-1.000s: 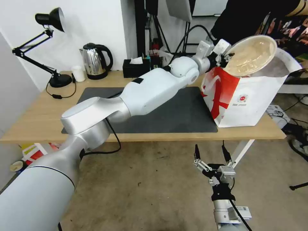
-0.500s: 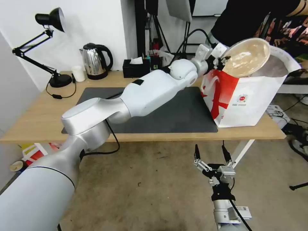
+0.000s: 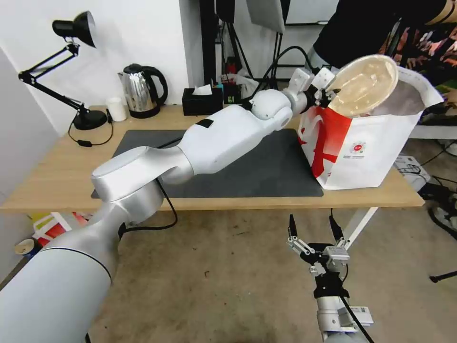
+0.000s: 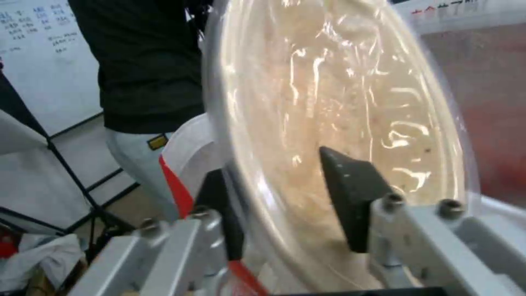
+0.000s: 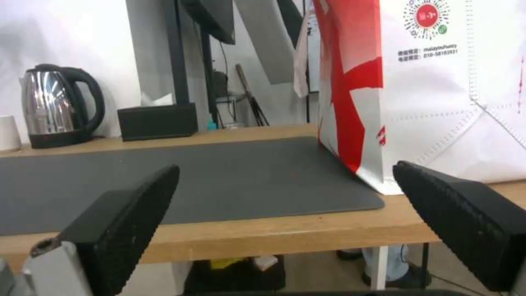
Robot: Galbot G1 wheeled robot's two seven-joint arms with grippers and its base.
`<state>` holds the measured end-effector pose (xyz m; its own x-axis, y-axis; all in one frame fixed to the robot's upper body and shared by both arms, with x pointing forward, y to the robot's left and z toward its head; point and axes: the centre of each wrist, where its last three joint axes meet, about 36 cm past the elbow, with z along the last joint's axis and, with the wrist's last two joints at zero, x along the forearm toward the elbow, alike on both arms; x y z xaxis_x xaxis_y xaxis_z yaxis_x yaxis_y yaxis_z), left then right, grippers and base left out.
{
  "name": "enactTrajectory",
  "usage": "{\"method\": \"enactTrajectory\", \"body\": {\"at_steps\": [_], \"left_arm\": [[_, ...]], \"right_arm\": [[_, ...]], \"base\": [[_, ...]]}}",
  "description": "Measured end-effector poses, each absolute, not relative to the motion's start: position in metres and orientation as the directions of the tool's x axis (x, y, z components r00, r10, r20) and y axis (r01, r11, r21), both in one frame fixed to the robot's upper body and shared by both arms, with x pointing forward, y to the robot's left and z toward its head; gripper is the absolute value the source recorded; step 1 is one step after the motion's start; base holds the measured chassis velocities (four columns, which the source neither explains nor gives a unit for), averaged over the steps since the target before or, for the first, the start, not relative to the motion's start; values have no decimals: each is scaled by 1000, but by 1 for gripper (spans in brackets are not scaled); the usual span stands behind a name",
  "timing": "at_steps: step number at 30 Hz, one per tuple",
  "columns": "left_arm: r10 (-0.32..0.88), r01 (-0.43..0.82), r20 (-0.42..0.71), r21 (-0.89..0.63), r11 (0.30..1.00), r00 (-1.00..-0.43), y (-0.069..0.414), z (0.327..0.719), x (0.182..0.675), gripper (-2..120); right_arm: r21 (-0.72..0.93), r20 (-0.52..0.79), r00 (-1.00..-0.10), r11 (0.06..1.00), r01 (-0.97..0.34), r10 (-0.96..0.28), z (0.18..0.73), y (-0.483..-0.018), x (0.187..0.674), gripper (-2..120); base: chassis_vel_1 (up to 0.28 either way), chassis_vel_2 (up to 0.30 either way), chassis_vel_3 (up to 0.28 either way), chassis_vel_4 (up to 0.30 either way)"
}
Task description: Pick up the trash from the table and place it into the takeout bag.
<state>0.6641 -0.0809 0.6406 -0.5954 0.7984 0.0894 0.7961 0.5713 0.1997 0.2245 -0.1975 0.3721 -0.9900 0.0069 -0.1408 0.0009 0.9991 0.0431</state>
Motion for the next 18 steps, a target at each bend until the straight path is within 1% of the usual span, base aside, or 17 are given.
{"method": "enactTrajectory", "body": {"at_steps": [1,2,3,4,5,6,7,10,11,12,13,14,15,16,18], "left_arm": [[798,796,89,199,572,-596,-81,642,664,40],[798,796,89,199,572,-596,-81,642,664,40],[798,796,88,198,572,-596,-81,642,664,48],[798,796,87,198,572,-596,-81,643,664,53],[798,796,87,198,572,-596,-81,643,664,55],[799,796,87,196,572,-595,-81,644,664,61],[799,796,87,196,572,-595,-81,644,664,61],[799,797,87,192,572,-594,-81,645,664,73],[799,797,87,192,572,-594,-81,645,664,73],[799,797,87,192,572,-594,-81,645,665,79],[799,797,87,192,572,-595,-81,645,665,82],[799,797,86,192,573,-595,-81,647,665,91],[799,797,86,192,573,-595,-81,647,665,91],[799,797,85,192,573,-595,-81,648,665,95],[798,796,85,192,574,-596,-81,649,666,97]], "right_arm": [[43,-141,-990,999,1,7,372,-198,224,100],[43,-141,-990,999,1,7,372,-198,224,100],[43,-141,-990,999,1,7,372,-198,225,100],[43,-141,-990,999,1,7,372,-198,224,100],[43,-141,-990,999,1,7,372,-198,225,100],[43,-141,-990,999,1,7,372,-198,225,100],[43,-141,-990,999,1,7,372,-198,225,100],[43,-141,-990,999,1,7,372,-198,225,100],[43,-141,-990,999,1,7,372,-198,225,100],[43,-141,-990,999,1,7,372,-198,225,100],[43,-141,-990,999,1,7,372,-198,225,100],[43,-141,-990,999,1,7,372,-198,225,100],[43,-141,-990,999,1,7,372,-198,225,100],[43,-141,-990,999,1,7,372,-198,225,100],[43,-141,-990,999,1,7,372,-197,225,100]], "base": [[0,0,0,0],[0,0,0,0],[0,0,0,0],[0,0,0,0],[0,0,0,0],[0,0,0,0],[0,0,0,0],[0,0,0,0],[0,0,0,0],[0,0,0,0],[0,0,0,0],[0,0,0,0],[0,0,0,0],[0,0,0,0],[0,0,0,0]]}}
